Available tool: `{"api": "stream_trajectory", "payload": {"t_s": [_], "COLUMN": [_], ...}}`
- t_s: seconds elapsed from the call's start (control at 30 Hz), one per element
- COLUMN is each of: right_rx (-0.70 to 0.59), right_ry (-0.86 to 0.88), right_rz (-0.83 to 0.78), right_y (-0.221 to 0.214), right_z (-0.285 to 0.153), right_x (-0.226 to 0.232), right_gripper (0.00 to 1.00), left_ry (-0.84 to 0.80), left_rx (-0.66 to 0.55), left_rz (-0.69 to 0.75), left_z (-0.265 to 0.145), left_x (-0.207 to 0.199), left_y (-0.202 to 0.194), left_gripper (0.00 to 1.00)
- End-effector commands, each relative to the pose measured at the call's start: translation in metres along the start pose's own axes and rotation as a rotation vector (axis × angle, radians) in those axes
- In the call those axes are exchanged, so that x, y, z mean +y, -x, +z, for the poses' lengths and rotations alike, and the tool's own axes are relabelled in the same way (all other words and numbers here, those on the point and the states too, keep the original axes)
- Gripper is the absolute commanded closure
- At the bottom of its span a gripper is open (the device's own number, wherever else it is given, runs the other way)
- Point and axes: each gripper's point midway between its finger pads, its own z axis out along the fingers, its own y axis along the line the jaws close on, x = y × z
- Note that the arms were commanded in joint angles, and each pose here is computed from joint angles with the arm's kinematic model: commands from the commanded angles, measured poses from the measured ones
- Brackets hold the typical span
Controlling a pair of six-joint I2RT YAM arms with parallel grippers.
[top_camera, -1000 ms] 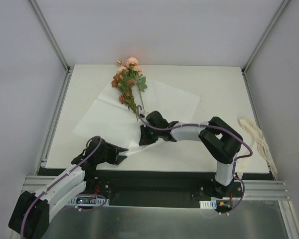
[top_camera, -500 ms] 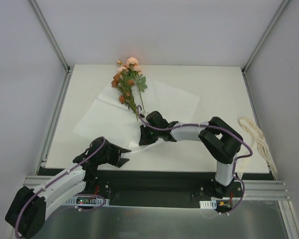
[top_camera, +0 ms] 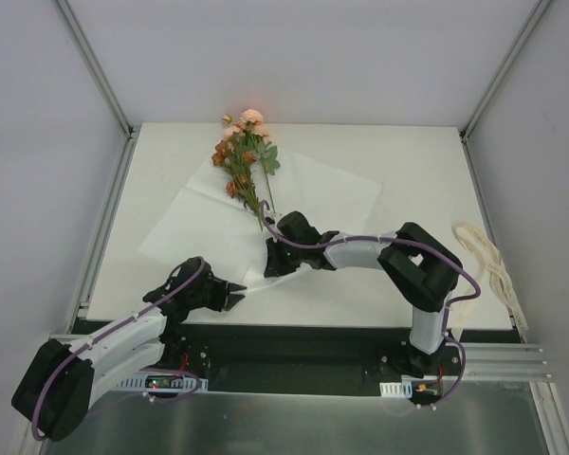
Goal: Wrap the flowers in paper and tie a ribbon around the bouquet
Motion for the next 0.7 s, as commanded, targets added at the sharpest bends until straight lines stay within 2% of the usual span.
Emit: {"api": "stream_trajectory", "payload": {"t_s": [0.0,0.13,0.23,0.27,0.5,0.67], "right_rx": [0.027,0.034,0.039,0.042,0.056,0.066], "right_ry": [-0.033,-0.033,-0.029,-0.028,-0.023,-0.002], "right_rz": [-0.018,-0.010,-0.005,-0.002,0.028,0.056], "right_y": [-0.010,-0.012,-0.013,-0.013,-0.017,-0.020], "right_z": [0.004,0.005,0.007,0.008,0.012,0.012], "right_x": [-0.006,-0.007,-0.007,-0.006,-0.008,-0.005], "right_gripper": [0.99,0.99,0.99,0.99,0.99,0.99], "left_ry": [0.211,0.188,0.145,0.132,0.060,0.042], "left_rx": [-0.200,-0.201,-0.197,-0.196,-0.174,-0.190], "left_rz": [-0.089,-0.029,0.036,0.056,0.277,0.532], "left_z": [0.003,0.001,-0.002,-0.003,-0.016,-0.021], "left_x": [0.053,0.044,0.032,0.028,-0.015,-0.050], "left_y": [0.038,0.037,0.035,0.035,0.021,0.008], "left_gripper": [0.75,0.82,0.92,1.00,1.00,1.00]}}
